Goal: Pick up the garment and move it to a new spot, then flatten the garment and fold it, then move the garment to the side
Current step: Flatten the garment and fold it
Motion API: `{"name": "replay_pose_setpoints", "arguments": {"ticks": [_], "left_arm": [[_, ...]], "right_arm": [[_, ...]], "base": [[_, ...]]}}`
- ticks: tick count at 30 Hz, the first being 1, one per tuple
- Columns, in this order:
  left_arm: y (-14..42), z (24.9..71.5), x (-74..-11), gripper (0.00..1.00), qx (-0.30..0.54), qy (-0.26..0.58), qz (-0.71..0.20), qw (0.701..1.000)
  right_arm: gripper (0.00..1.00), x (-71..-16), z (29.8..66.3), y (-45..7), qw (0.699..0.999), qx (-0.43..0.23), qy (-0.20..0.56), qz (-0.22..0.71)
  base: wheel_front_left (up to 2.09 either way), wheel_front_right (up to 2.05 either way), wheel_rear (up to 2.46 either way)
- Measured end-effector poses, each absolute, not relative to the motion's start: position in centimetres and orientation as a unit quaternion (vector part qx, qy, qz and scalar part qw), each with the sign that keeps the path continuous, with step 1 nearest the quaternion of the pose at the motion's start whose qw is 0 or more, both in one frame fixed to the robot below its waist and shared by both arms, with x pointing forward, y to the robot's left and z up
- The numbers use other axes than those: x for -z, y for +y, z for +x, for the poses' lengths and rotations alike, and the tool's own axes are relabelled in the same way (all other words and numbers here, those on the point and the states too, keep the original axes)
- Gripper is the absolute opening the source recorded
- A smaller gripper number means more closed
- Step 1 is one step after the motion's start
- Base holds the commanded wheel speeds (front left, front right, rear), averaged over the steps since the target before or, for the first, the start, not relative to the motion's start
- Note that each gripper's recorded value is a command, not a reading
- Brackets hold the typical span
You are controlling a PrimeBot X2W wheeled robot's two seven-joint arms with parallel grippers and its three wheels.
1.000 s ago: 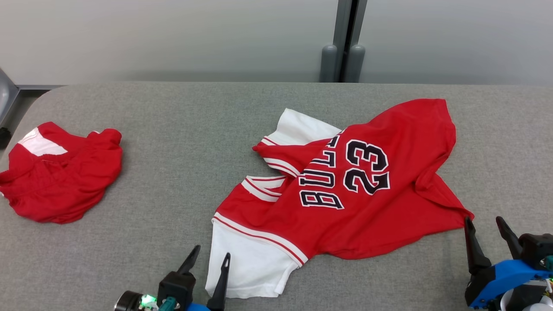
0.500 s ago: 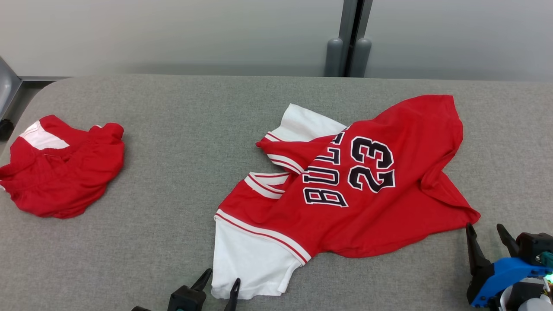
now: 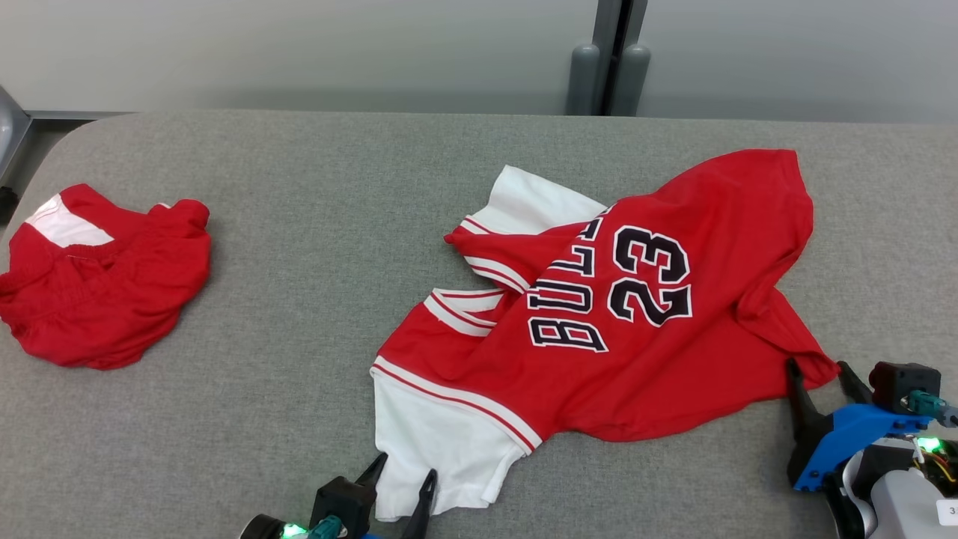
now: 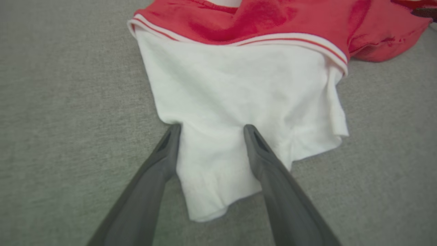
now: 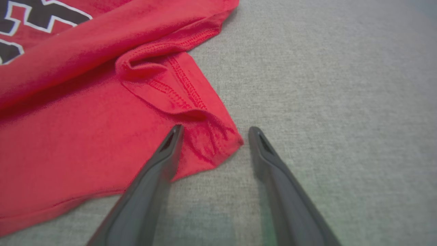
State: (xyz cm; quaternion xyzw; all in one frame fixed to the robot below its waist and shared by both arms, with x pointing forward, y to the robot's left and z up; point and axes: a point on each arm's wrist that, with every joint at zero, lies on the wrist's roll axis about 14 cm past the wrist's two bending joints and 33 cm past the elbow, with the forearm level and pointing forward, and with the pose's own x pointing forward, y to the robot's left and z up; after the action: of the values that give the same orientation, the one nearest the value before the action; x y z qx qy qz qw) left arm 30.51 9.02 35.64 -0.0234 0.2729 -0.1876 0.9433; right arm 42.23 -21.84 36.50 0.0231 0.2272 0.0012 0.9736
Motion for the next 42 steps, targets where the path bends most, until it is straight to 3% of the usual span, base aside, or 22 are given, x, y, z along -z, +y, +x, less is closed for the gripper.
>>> {"name": "replay_pose_setpoints", "arguments": {"ticks": [1,2,4,12,24,33,42], "left_arm": [[8.9,30.6,-35.6,1.00,0.187,0.274,-0.026,0.943],[8.9,30.6,-35.5,0.50,0.186,0.277,-0.029,0.942],[8.9,30.8,-35.5,0.00,0.185,0.276,-0.034,0.943],[8.3,31.1,-36.4,0.00,0.184,0.253,-0.058,0.948],[8.2,34.9,-42.5,0.00,0.180,0.140,-0.106,0.968],[9.3,41.6,-50.2,0.00,0.182,0.027,-0.108,0.977],[9.2,55.0,-60.3,0.00,0.201,-0.094,-0.079,0.972]], "right_arm": [[0.87,-36.4,42.4,-21.7,0.973,-0.004,0.230,0.023],[0.00,-36.3,42.5,-21.5,0.972,-0.005,0.233,0.024],[0.00,-36.2,42.7,-21.0,0.972,-0.010,0.232,0.030],[0.00,-36.4,41.5,-19.1,0.975,-0.031,0.215,0.052],[0.00,-40.6,38.3,-16.1,0.980,-0.073,0.150,0.110],[0.00,-49.5,42.1,-17.3,0.987,-0.080,0.032,0.133],[0.00,-59.1,53.0,-19.0,0.986,-0.082,-0.081,0.117]], "base": [[0.00,0.00,0.00],[0.00,0.00,0.00],[0.00,0.00,0.00],[0.00,0.00,0.00],[0.00,0.00,0.00],[0.00,0.00,0.00],[0.00,0.00,0.00]]}}
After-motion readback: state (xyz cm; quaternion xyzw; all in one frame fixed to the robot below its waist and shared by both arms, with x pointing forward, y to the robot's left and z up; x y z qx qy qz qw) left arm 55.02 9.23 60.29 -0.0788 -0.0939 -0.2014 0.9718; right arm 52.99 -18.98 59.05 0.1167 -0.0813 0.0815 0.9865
